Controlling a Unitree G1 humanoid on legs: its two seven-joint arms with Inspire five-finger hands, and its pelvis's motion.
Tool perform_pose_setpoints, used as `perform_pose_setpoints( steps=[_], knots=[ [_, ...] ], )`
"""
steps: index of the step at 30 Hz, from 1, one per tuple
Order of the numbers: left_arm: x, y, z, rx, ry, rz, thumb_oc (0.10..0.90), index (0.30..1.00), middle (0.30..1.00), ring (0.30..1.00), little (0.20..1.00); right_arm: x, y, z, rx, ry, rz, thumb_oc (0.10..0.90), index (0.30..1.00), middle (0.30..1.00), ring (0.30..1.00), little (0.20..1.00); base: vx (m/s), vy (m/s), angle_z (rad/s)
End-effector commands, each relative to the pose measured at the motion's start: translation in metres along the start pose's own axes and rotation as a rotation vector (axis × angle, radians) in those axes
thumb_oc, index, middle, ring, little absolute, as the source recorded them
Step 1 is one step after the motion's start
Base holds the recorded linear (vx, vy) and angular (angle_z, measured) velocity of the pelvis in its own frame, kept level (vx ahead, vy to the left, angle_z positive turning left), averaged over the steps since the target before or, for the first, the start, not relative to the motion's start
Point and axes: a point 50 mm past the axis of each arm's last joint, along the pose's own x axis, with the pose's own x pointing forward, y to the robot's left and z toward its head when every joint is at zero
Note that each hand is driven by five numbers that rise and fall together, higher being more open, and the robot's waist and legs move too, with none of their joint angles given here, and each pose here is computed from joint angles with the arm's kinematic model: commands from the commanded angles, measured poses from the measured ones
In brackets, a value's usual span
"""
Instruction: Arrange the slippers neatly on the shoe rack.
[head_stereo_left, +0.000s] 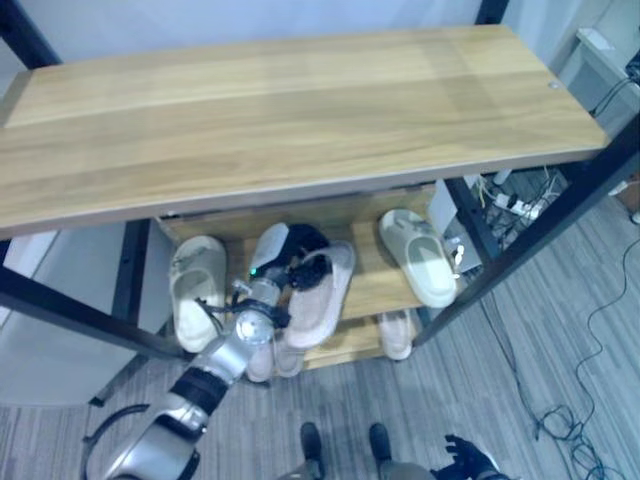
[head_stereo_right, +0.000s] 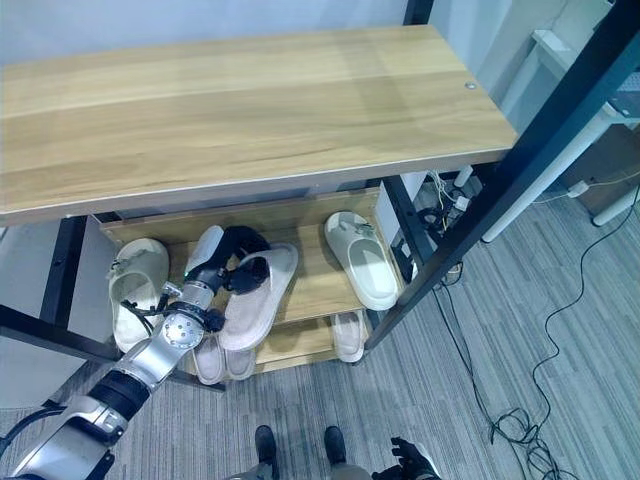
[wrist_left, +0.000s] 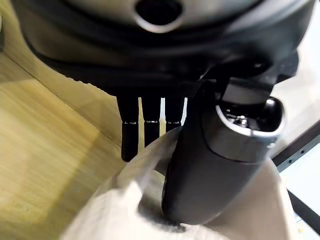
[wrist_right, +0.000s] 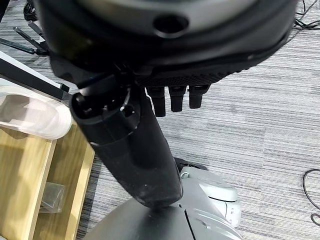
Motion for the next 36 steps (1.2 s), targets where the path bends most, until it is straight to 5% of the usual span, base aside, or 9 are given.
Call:
perform_pose_setpoints(
  steps=[1, 9, 13, 20, 27, 36],
  knots=[
    [0.016, 0.035, 0.05, -0.083, -0.252, 0.147, 0.4, 0.3, 0.3, 0.3, 0.3, -0.004, -0.001, -0.008, 0.018, -0.001, -0.016, 0.8, 0.9, 0.9, 0.9, 0.9, 0.04, -0.018, 0.06],
    [-0.025, 0.031, 0.058, -0.376, -0.326, 0.111, 0.4, 0.3, 0.3, 0.3, 0.3, -0.004, 0.004, -0.012, 0.025, 0.022, 0.004, 0.8, 0.9, 0.9, 0.9, 0.9, 0.02, -0.025, 0.09],
    [-0.058, 0.016, 0.056, -0.629, -0.297, -0.021, 0.4, 0.3, 0.3, 0.3, 0.3, -0.006, 0.006, -0.019, 0.024, 0.058, 0.015, 0.8, 0.9, 0.9, 0.9, 0.9, -0.03, -0.035, 0.16],
    [-0.082, -0.015, 0.048, -0.763, -0.201, -0.241, 0.4, 0.3, 0.3, 0.3, 0.3, -0.007, 0.007, -0.025, 0.022, 0.084, 0.027, 0.8, 0.9, 0.9, 0.9, 0.9, -0.01, -0.022, 0.14],
    [-0.09, -0.043, 0.037, -0.755, -0.102, -0.398, 0.4, 0.3, 0.3, 0.3, 0.3, 0.001, -0.005, 0.001, 0.017, 0.006, -0.01, 0.8, 0.9, 0.9, 0.9, 0.9, -0.14, -0.008, 0.17],
    [-0.056, -0.024, 0.059, -0.586, -0.254, -0.265, 0.4, 0.3, 0.3, 0.3, 0.3, 0.005, -0.026, 0.073, 0.07, -0.269, -0.114, 0.8, 0.9, 0.9, 0.9, 0.9, -0.26, -0.023, -0.03]
  ],
)
